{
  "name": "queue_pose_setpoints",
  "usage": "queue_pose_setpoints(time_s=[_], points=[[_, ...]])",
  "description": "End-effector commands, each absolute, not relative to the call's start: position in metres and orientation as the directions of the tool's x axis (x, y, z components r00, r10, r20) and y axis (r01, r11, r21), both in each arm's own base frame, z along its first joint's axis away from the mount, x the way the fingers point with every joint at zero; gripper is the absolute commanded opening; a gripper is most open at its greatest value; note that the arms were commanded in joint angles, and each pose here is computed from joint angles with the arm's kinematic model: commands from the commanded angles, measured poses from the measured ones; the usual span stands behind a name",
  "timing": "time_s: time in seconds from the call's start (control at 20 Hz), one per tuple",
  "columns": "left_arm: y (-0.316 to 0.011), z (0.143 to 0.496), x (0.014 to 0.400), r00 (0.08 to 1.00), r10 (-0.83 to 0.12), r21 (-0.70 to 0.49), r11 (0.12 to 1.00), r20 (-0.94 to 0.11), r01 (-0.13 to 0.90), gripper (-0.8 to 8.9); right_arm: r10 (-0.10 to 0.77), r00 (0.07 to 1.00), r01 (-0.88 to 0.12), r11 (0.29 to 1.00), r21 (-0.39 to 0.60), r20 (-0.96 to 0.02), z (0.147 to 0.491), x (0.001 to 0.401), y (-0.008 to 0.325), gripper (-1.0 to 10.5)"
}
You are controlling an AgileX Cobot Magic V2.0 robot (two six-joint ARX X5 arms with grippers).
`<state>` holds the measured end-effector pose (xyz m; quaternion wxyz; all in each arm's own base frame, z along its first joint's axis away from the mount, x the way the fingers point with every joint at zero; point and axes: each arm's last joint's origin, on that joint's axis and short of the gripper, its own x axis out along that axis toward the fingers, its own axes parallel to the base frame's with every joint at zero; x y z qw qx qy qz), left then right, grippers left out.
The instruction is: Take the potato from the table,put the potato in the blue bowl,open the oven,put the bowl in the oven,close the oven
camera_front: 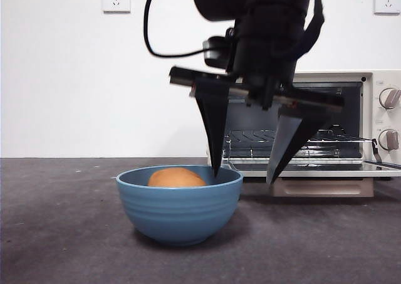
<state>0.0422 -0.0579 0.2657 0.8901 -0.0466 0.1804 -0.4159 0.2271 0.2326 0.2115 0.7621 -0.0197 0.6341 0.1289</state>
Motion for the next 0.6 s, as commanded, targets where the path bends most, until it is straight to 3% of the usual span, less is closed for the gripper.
queue_pose_setpoints(time_s=[0.05, 0.2, 0.6], points=[[-0.058, 0.264, 0.043, 0.59, -0.757, -0.237, 0.65, -0.281, 0.722, -0.08, 0.152, 0.15, -0.188, 0.974, 0.123, -0.977, 0.199, 0.232, 0.235, 2.2], [-0.058, 0.264, 0.043, 0.59, -0.757, -0.236, 0.65, -0.282, 0.722, -0.08, 0.129, 0.125, -0.179, 0.978, 0.106, -0.984, 0.188, 0.234, 0.237, -0.1], [-0.059, 0.263, 0.043, 0.588, -0.755, -0.235, 0.652, -0.29, 0.721, -0.08, 0.138, 0.174, -0.099, 0.988, 0.122, -0.975, 0.22, 0.238, 0.216, -0.1]])
